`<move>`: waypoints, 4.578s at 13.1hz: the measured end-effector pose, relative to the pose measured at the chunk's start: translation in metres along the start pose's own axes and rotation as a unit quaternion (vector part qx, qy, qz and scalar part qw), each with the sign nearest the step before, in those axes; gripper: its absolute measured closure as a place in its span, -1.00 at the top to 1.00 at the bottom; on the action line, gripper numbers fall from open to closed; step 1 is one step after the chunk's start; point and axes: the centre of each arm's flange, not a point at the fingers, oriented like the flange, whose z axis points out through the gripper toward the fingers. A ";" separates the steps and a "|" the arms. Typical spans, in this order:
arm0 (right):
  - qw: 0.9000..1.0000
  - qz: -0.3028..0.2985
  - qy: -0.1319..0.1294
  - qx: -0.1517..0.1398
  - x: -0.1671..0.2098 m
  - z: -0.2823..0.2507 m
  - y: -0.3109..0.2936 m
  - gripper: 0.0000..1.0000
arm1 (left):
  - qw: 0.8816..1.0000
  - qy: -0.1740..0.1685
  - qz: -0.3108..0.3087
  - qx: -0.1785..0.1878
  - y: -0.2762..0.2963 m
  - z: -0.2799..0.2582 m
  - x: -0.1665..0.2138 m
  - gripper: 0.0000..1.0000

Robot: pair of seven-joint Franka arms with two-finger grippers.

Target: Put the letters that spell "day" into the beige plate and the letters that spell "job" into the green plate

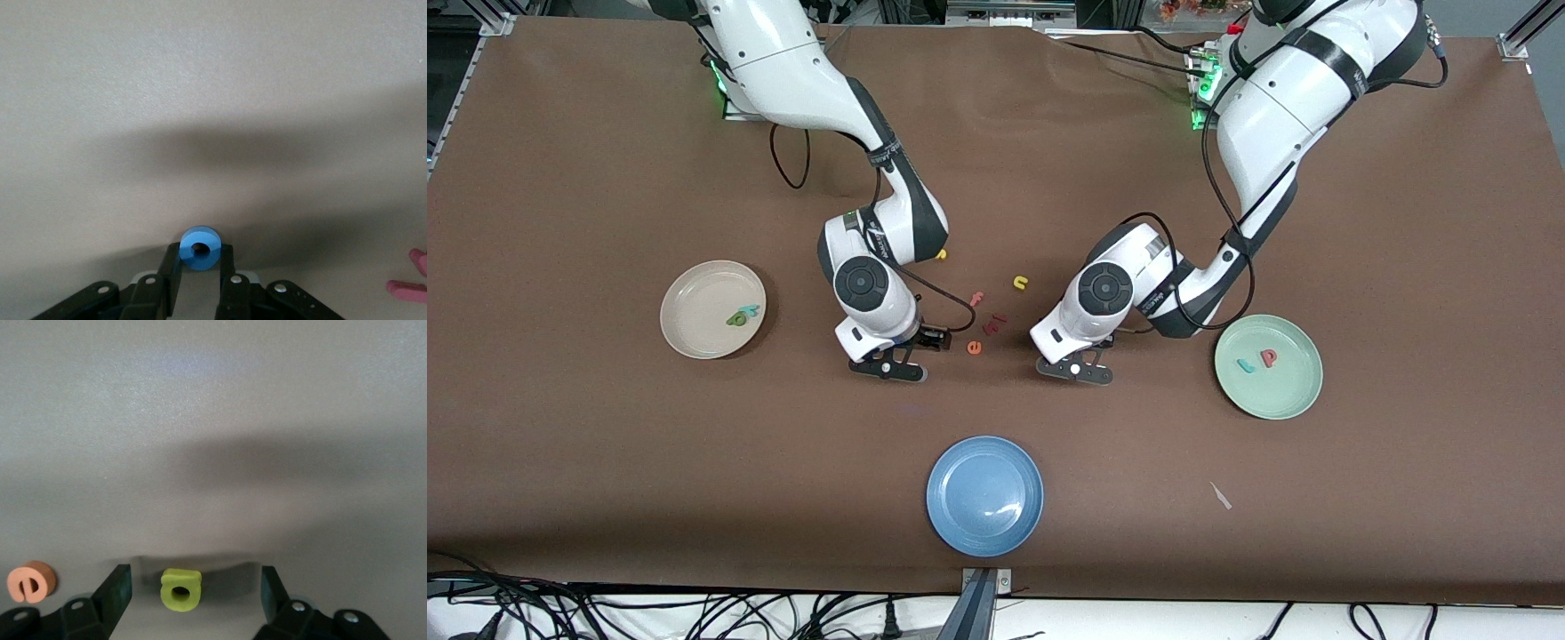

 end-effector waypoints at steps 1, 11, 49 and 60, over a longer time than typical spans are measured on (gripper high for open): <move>1.000 0.000 0.000 -0.001 0.000 0.001 0.000 0.59 | 1.000 0.003 -0.004 0.000 -0.005 -0.003 0.003 -0.45; 1.000 0.003 -0.001 0.001 -0.008 0.001 -0.011 -0.12 | 0.992 -0.084 0.052 0.074 -0.222 -0.125 0.024 -0.45; 0.968 -0.217 -0.107 -0.075 0.067 -0.150 0.224 1.00 | 0.995 0.046 -0.088 0.020 -0.289 -0.428 -0.117 1.00; 0.967 -0.241 -0.052 -0.059 0.033 -0.349 0.291 1.00 | 0.995 0.026 -0.094 0.021 -0.292 -0.420 -0.130 1.00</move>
